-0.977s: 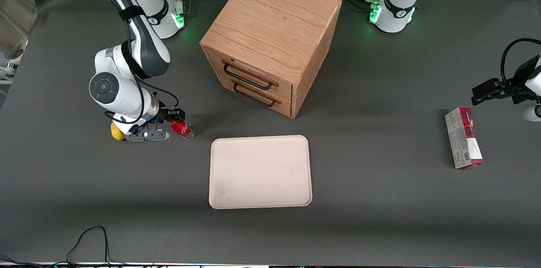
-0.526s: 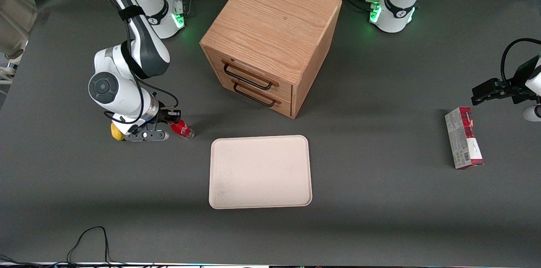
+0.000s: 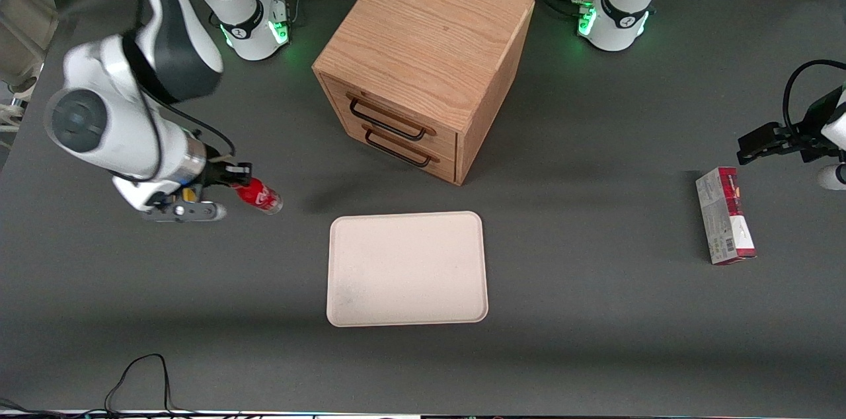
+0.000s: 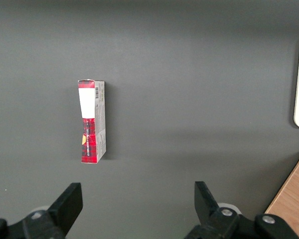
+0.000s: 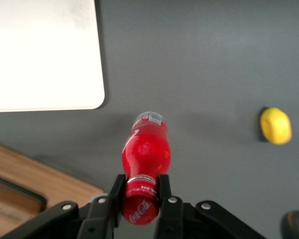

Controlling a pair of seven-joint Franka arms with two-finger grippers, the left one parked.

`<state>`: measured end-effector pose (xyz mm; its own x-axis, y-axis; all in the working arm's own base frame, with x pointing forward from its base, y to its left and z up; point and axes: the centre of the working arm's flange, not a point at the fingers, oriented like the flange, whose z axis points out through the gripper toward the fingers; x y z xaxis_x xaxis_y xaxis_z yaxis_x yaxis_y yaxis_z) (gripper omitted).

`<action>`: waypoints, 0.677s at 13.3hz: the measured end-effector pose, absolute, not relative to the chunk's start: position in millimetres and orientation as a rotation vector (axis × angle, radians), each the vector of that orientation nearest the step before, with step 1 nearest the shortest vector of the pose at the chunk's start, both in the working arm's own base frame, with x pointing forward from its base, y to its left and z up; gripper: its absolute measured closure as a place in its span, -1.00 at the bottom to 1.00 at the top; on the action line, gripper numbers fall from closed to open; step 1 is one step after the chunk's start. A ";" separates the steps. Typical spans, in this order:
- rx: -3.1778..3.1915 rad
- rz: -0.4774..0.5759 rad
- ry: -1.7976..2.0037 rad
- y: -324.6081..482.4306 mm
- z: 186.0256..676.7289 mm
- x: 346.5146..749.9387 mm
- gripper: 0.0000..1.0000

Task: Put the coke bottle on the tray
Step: 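Carry the held bottle over to the cream tray's edge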

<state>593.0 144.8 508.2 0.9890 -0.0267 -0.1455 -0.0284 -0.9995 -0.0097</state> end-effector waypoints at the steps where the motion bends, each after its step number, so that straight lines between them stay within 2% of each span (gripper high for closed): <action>1: -3.122 0.231 0.050 140.0 542.1 591.3 0.37; 3: -3.125 0.282 0.058 131.0 592.3 581.2 0.37; 5: -3.126 0.315 0.066 125.0 619.7 579.3 0.37; 9: -3.126 0.347 0.067 128.5 604.5 600.6 0.37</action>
<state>600.6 128.5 604.5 0.9748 -0.0428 -0.2191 -0.0418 -0.9991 0.0092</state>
